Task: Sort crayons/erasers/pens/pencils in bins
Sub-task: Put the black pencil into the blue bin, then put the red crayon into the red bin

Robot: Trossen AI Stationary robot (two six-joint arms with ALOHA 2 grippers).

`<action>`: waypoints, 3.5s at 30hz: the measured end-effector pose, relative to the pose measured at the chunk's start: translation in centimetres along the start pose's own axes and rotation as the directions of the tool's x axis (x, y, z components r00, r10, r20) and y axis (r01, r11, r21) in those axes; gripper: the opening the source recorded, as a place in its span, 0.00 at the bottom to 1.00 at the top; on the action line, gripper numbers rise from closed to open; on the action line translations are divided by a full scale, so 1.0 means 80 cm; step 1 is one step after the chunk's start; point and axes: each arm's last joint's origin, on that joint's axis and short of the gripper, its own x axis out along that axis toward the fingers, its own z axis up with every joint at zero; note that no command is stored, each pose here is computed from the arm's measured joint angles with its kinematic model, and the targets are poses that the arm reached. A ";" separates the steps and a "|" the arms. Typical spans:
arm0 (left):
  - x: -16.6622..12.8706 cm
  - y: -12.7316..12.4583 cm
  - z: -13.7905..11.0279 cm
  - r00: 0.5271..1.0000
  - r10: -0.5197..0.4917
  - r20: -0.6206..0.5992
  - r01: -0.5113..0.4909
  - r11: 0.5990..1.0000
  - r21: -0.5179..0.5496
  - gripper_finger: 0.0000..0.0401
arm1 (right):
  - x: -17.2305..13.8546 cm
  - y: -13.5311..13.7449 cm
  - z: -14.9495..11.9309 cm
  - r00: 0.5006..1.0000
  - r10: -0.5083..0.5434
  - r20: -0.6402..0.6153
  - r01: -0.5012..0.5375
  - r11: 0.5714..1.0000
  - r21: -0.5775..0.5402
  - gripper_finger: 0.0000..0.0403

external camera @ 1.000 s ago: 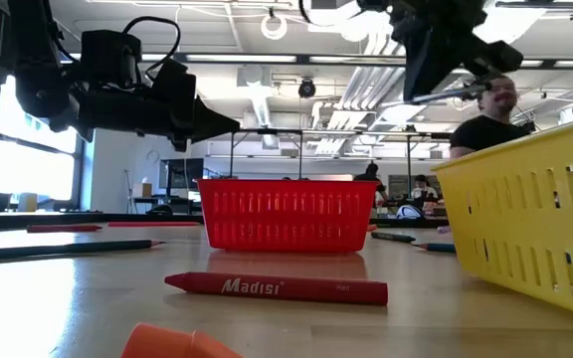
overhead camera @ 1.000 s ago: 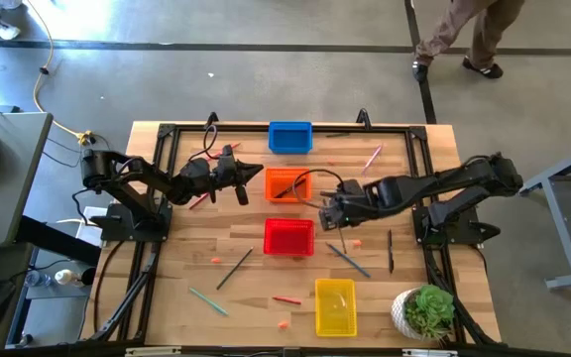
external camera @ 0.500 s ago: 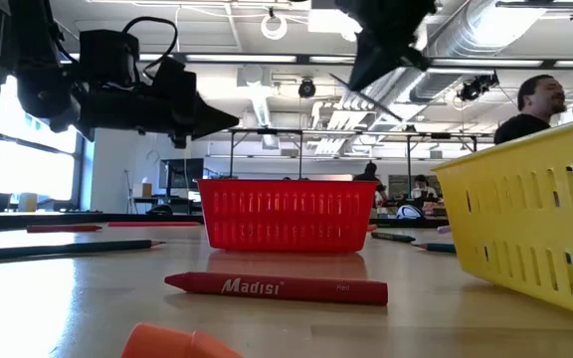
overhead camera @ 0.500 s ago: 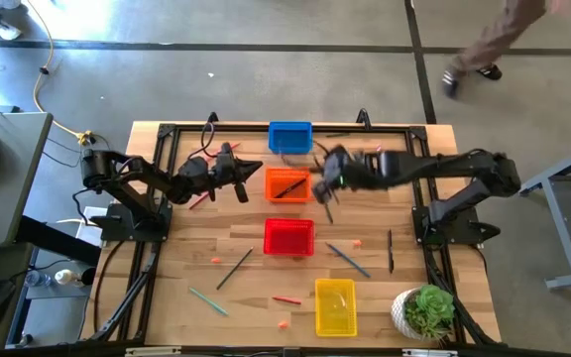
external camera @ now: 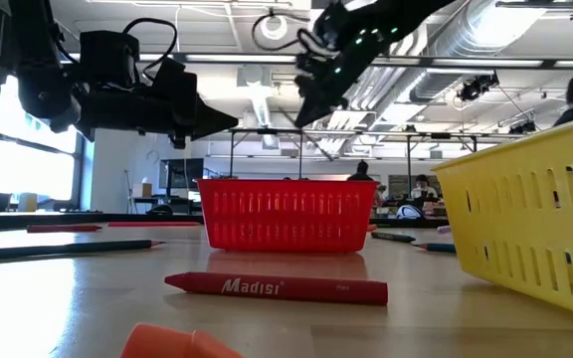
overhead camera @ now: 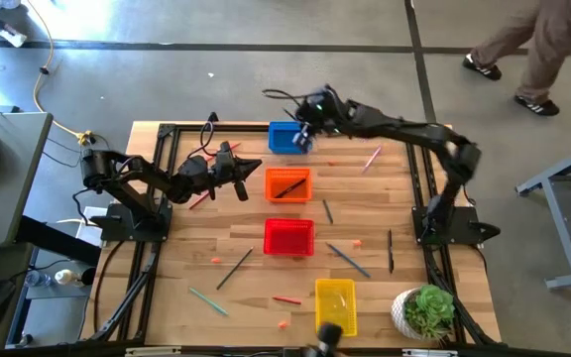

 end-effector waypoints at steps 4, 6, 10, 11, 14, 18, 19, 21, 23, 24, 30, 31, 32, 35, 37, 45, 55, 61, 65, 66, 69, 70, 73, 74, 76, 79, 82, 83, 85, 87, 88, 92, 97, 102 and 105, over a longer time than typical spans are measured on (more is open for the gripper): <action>0.000 0.000 0.000 1.000 0.003 0.000 -0.003 1.000 0.008 0.00 | 0.050 -0.010 0.012 0.998 0.042 -0.037 -0.046 0.993 -0.106 0.02; 0.000 0.000 0.000 1.000 0.004 0.000 -0.004 1.000 0.008 0.00 | 0.072 -0.012 0.014 0.997 0.050 -0.063 -0.059 0.985 -0.161 0.02; 0.000 0.000 0.000 1.000 0.003 0.000 -0.003 1.000 0.008 0.00 | 0.112 -0.013 0.009 0.990 0.059 -0.124 -0.082 0.979 -0.186 0.02; 0.000 0.000 0.000 1.000 0.003 0.000 -0.003 1.000 0.008 0.00 | 0.119 -0.013 0.007 0.988 0.061 -0.140 -0.087 0.979 -0.184 0.02; 0.000 0.000 0.000 1.000 0.000 -0.001 0.000 1.000 0.008 0.00 | 0.134 -0.012 0.001 0.984 0.065 -0.166 -0.091 0.984 -0.156 0.02; 0.000 0.000 0.000 1.000 -0.001 -0.002 0.001 1.000 0.008 0.00 | 0.138 -0.011 -0.005 0.978 0.069 -0.198 -0.091 0.991 -0.103 0.02; 0.000 0.000 0.000 1.000 -0.001 -0.002 0.001 1.000 0.008 0.00 | 0.138 -0.011 -0.004 0.978 0.064 -0.197 -0.085 0.992 -0.098 0.02; 0.000 0.000 0.000 1.000 -0.002 -0.003 0.002 1.000 0.008 0.00 | 0.138 -0.012 -0.005 0.978 0.046 -0.205 -0.064 0.994 -0.084 0.02; 0.000 0.000 0.000 1.000 -0.003 -0.003 0.003 1.000 0.008 0.00 | 0.138 -0.015 -0.007 0.975 0.051 -0.215 -0.065 0.996 -0.059 0.02; 0.000 0.000 0.000 1.000 -0.003 -0.003 0.003 1.000 0.008 0.00 | 0.141 -0.014 -0.010 0.973 0.055 -0.224 -0.069 0.996 -0.051 0.02; 0.000 0.000 0.000 1.000 -0.004 -0.003 0.004 1.000 0.008 0.00 | 0.160 -0.013 -0.029 0.958 0.053 -0.282 -0.063 0.998 -0.024 0.02; 0.000 0.000 0.000 1.000 -0.003 -0.004 0.003 1.000 0.008 0.00 | 0.162 -0.013 -0.029 0.960 0.051 -0.275 -0.058 0.998 -0.018 0.02; 0.000 0.000 -0.001 1.000 -0.003 -0.006 0.003 1.000 0.008 0.00 | 0.162 -0.013 -0.029 0.960 0.051 -0.275 -0.055 0.998 -0.007 0.02; 0.000 0.000 -0.001 1.000 -0.003 -0.007 0.003 1.000 0.010 0.00 | 0.168 -0.011 -0.035 0.956 0.053 -0.289 -0.054 0.999 0.005 0.02; 0.000 0.000 -0.001 1.000 -0.003 -0.007 0.003 1.000 0.011 0.00 | 0.168 -0.012 -0.035 0.956 0.051 -0.290 -0.050 0.999 0.011 0.02; 0.000 0.000 -0.001 1.000 0.000 -0.006 0.000 1.000 0.016 0.00 | 0.168 -0.016 -0.035 0.958 0.044 -0.284 -0.034 0.999 0.040 0.08; 0.000 0.000 -0.001 1.000 0.000 -0.007 0.000 1.000 0.017 0.00 | 0.166 -0.021 -0.033 0.957 0.036 -0.289 -0.019 0.998 0.059 0.22; 0.000 0.000 -0.001 1.000 0.000 -0.007 0.000 1.000 0.019 0.00 | 0.129 -0.019 -0.001 0.945 -0.035 -0.325 0.011 0.997 -0.074 0.16; 0.000 0.000 -0.001 1.000 0.000 -0.007 0.000 1.000 0.026 0.00 | 0.088 -0.012 0.022 0.953 -0.016 -0.302 -0.020 0.993 -0.116 0.03; 0.000 0.000 -0.001 1.000 0.000 -0.007 0.000 1.000 0.026 0.00 | 0.081 -0.011 0.027 0.957 -0.007 -0.291 -0.028 0.993 -0.117 0.01; 0.000 0.000 -0.001 1.000 0.000 -0.008 0.000 1.000 0.027 0.00 | 0.067 -0.005 0.035 0.963 -0.002 -0.269 -0.033 0.991 -0.127 0.02; 0.000 0.000 -0.001 1.000 0.000 -0.008 0.000 1.000 0.027 0.00 | 0.066 -0.004 0.038 0.966 -0.001 -0.259 -0.033 0.991 -0.129 0.02; 0.000 0.000 -0.001 1.000 0.000 -0.008 0.000 1.000 0.027 0.00 | 0.066 0.002 0.041 0.973 0.017 -0.228 -0.048 0.991 -0.127 0.01; 0.000 0.000 -0.001 1.000 0.000 -0.008 0.000 1.000 0.027 0.00 | 0.070 0.004 0.041 0.979 0.022 -0.205 -0.048 0.991 -0.123 0.01; 0.000 0.000 -0.001 1.000 0.000 -0.009 0.000 1.000 0.027 0.00 | 0.076 0.007 0.035 0.987 0.029 -0.158 -0.047 0.993 -0.112 0.00; 0.000 0.000 -0.002 1.000 0.000 -0.017 0.001 1.000 0.030 0.00 | 0.084 0.013 0.019 0.997 0.017 -0.071 -0.022 0.997 -0.074 0.00; 0.000 0.000 -0.003 1.000 0.000 -0.025 0.001 0.999 0.043 0.00 | 0.080 0.025 -0.003 1.000 -0.001 0.024 0.002 0.999 -0.036 0.00; 0.000 0.000 -0.004 0.999 0.000 -0.032 0.001 0.999 0.045 0.00 | 0.075 0.027 -0.010 0.998 -0.010 0.066 0.011 1.000 -0.010 0.00; 0.000 0.000 -0.004 0.999 0.002 -0.037 -0.001 0.999 0.045 0.00 | 0.063 0.032 -0.028 0.994 -0.014 0.105 0.011 0.999 0.031 0.00; 0.000 0.000 -0.005 0.999 0.002 -0.039 -0.001 0.999 0.045 0.00 | 0.044 0.034 -0.047 0.991 -0.029 0.128 0.020 0.997 0.074 0.00; 0.000 0.000 -0.005 0.999 0.004 -0.039 -0.002 0.999 0.045 0.00 | 0.034 0.033 -0.054 0.989 -0.044 0.143 0.032 0.996 0.088 0.00; 0.000 0.001 -0.006 0.999 0.021 -0.049 -0.019 0.999 0.045 0.00 | -0.012 0.035 -0.088 0.988 -0.070 0.138 0.051 0.989 0.138 0.00; 0.000 0.001 -0.006 0.998 0.026 -0.052 -0.024 0.999 0.046 0.00 | -0.069 0.040 -0.127 0.986 -0.071 0.149 0.039 0.977 0.212 0.00; 0.001 0.002 -0.007 0.997 0.027 -0.066 -0.024 0.999 0.045 0.00 | -0.110 0.050 -0.168 0.984 -0.054 0.168 0.006 0.962 0.273 0.00; 0.005 0.002 -0.008 0.996 0.007 -0.085 -0.004 0.999 0.044 0.00 | -0.122 0.057 -0.198 0.984 -0.047 0.171 -0.003 0.959 0.283 0.00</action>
